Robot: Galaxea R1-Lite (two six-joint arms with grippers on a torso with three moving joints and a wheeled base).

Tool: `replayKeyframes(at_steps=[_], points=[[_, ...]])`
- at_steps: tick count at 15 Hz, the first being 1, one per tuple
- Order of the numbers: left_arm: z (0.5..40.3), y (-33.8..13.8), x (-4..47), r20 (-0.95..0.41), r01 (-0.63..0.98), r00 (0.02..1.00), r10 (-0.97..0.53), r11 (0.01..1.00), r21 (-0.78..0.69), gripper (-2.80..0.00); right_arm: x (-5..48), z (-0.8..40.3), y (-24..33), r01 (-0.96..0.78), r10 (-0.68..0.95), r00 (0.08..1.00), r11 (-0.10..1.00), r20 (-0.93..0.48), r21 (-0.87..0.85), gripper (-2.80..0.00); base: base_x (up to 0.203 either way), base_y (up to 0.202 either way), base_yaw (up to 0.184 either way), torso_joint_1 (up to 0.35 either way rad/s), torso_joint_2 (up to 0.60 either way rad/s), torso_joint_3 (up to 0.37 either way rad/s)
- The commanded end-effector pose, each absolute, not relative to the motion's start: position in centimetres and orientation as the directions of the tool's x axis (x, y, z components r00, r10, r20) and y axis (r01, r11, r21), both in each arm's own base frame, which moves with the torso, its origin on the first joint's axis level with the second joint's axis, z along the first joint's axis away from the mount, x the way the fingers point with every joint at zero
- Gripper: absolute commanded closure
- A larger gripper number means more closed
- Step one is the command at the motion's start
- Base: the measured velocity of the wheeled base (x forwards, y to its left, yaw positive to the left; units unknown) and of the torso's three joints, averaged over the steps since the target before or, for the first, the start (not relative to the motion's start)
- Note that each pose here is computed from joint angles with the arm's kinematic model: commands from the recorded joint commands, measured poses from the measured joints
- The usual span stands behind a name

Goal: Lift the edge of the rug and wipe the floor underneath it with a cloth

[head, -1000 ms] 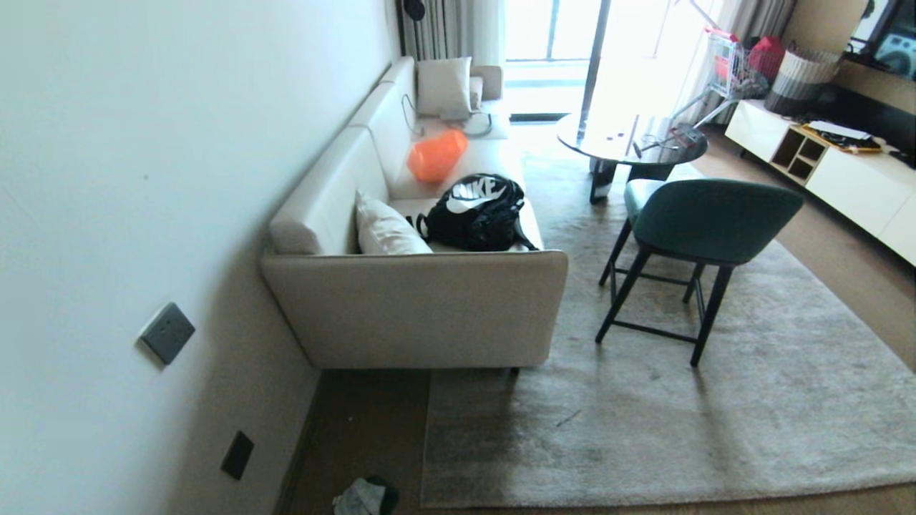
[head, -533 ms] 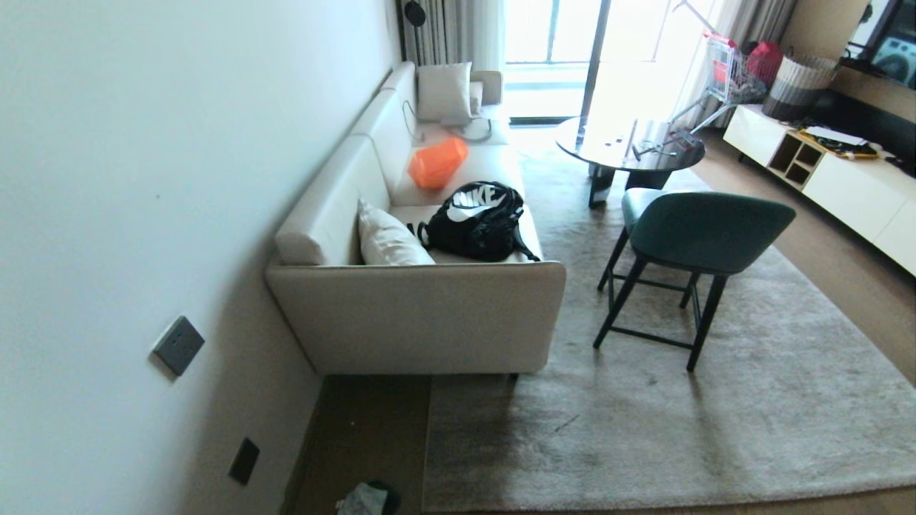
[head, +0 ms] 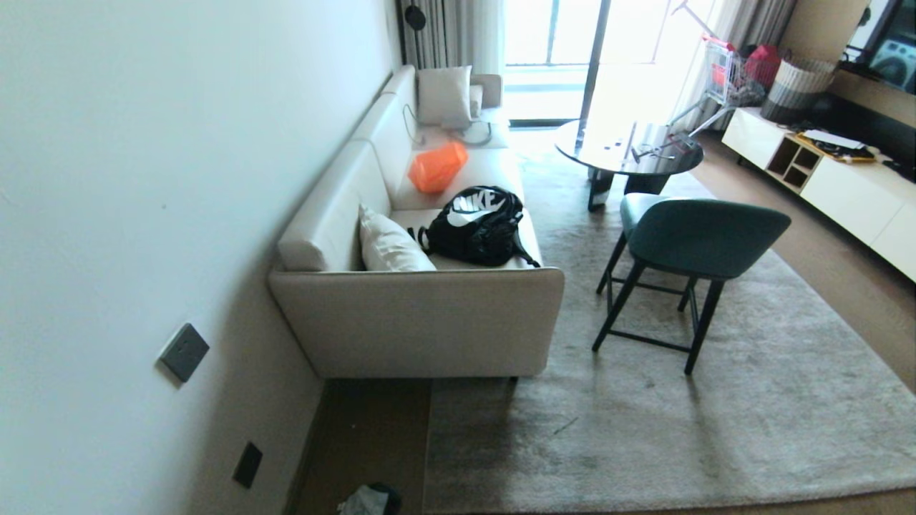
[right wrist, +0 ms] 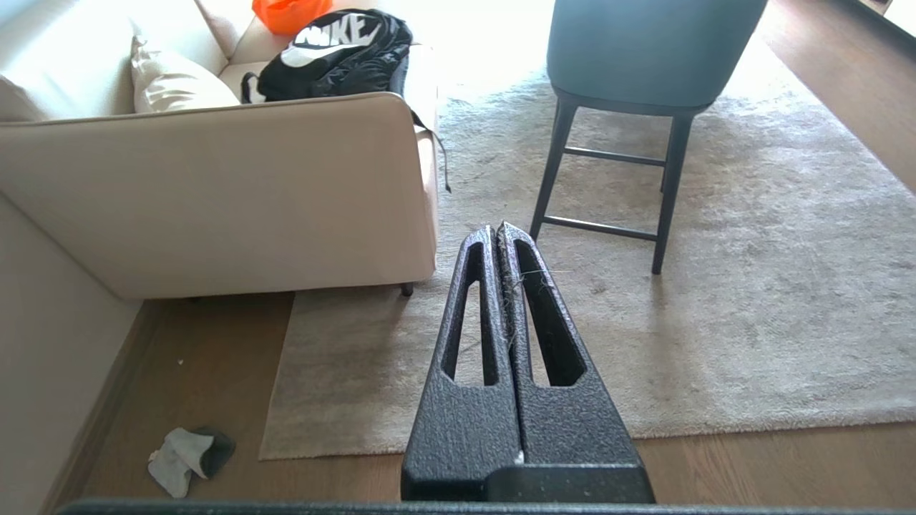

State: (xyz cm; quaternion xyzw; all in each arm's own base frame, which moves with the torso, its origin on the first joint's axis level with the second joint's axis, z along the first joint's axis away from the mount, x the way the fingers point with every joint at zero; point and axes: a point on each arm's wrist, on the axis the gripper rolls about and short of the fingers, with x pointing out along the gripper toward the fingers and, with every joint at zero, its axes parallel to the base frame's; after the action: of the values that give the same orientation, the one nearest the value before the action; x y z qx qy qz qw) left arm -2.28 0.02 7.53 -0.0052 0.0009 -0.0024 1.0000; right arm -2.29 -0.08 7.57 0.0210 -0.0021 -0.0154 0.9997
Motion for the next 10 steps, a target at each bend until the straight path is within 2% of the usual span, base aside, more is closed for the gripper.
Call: replayKeyframes(at_steps=[1, 10], points=[[7.53, 0.02, -2.28, -0.002, 0.005, 1.000, -0.005, 1.000, -0.011, 0.00, -2.28, 7.58, -0.08, 0.031, -0.031, 1.000, 0.999, 0.003, 0.043, 0.00, 0.000, 0.000, 0.000, 0.000, 0.00, 0.000], [7.53, 0.02, -2.28, -0.002, 0.005, 1.000, -0.005, 1.000, -0.011, 0.00, -2.28, 7.58, -0.08, 0.031, -0.031, 1.000, 0.999, 0.003, 0.043, 0.00, 0.000, 0.000, 0.000, 0.000, 0.00, 0.000]])
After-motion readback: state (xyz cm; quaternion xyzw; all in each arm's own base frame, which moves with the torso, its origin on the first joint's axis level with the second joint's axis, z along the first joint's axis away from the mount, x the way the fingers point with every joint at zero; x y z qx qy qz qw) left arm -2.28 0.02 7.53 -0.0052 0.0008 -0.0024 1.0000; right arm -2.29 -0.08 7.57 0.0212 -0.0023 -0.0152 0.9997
